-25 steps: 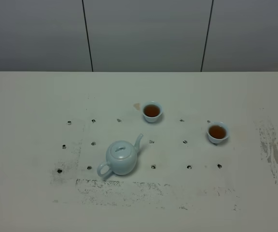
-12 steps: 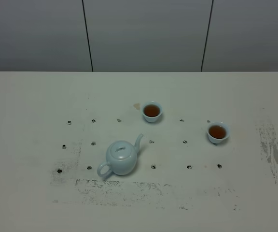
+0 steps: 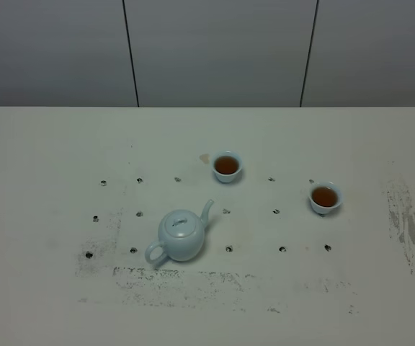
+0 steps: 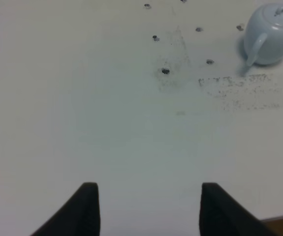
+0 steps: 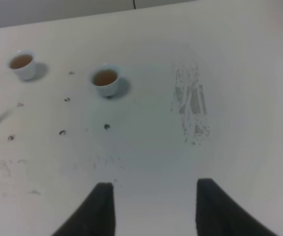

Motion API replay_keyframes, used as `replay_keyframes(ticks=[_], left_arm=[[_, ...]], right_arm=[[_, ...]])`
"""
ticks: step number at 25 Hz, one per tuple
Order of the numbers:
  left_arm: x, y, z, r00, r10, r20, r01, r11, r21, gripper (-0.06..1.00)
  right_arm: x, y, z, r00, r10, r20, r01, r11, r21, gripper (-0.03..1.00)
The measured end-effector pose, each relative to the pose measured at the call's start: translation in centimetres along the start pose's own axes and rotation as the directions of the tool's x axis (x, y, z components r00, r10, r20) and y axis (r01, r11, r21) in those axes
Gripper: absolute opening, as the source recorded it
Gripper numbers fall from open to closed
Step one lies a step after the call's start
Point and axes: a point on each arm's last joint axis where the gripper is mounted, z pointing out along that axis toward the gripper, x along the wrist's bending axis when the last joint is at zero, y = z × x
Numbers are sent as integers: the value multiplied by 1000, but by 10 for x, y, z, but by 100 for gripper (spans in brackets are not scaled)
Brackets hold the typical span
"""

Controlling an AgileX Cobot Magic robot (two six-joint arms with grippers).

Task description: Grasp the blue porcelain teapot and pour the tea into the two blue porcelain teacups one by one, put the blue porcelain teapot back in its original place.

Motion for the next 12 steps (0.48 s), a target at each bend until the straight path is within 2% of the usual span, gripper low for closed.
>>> replay_keyframes(ticks=[12], left_arm=[[0,0,0,1000,0,0,0,1000,0,52]], right_arm=[[0,0,0,1000,0,0,0,1000,0,40]])
